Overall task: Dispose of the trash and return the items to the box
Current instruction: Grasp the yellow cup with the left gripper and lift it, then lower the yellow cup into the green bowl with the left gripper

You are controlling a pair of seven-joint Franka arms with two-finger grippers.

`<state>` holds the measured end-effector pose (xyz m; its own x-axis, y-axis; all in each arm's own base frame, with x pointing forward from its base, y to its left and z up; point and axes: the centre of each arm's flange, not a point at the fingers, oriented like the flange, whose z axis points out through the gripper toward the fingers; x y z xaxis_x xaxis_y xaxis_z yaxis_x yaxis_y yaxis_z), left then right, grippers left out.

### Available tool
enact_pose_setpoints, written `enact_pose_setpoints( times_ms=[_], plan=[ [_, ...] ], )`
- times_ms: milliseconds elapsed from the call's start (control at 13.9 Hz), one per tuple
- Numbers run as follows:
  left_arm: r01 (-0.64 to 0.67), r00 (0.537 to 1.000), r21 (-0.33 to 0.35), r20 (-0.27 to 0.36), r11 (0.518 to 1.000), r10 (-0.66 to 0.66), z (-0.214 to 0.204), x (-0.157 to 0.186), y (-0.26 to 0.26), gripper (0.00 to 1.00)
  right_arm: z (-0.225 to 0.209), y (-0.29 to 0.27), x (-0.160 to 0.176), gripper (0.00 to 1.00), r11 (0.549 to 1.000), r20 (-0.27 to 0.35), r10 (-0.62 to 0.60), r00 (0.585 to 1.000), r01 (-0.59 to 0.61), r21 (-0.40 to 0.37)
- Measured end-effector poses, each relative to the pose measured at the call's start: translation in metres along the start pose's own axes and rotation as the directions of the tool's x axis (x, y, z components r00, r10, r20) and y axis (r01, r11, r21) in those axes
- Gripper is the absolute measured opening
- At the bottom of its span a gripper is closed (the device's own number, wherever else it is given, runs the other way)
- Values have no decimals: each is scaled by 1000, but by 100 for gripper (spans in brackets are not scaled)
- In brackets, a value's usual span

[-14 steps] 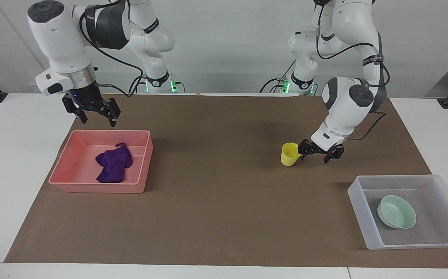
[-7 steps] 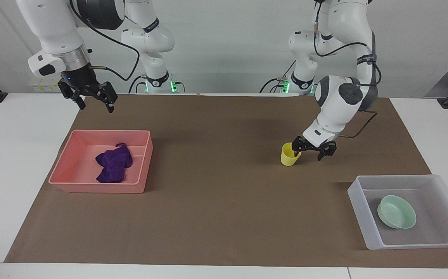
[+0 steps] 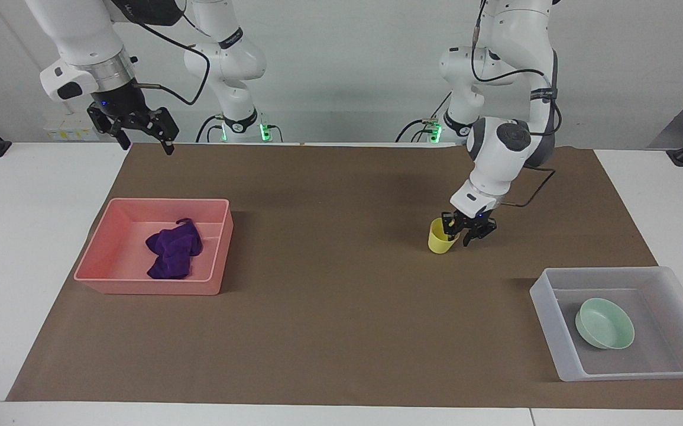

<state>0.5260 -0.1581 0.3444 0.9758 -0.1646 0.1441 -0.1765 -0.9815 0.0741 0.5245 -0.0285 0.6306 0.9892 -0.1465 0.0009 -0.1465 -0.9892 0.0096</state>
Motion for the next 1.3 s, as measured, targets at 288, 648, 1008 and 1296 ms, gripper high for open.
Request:
enact_pose_setpoints(
  times_ms=[288, 648, 1008, 1296],
  plan=[
    [13, 999, -3, -45, 1000, -13, -20, 17, -4, 3, 4, -1, 4, 100, 1000, 3, -1, 1000, 1, 0],
    [90, 990, -3, -109, 996, -90, -79, 60, -45, 3, 8, -4, 6, 100, 1000, 11, -7, 1000, 7, -1],
    [148, 978, 1, -149, 989, -146, -127, 107, -104, 3, 9, -4, 6, 100, 1000, 13, -7, 1000, 7, -1],
    [183, 970, 16, -167, 983, -178, -152, 128, -172, 3, 9, -4, 6, 100, 1000, 13, -7, 1000, 7, -1]
  ],
)
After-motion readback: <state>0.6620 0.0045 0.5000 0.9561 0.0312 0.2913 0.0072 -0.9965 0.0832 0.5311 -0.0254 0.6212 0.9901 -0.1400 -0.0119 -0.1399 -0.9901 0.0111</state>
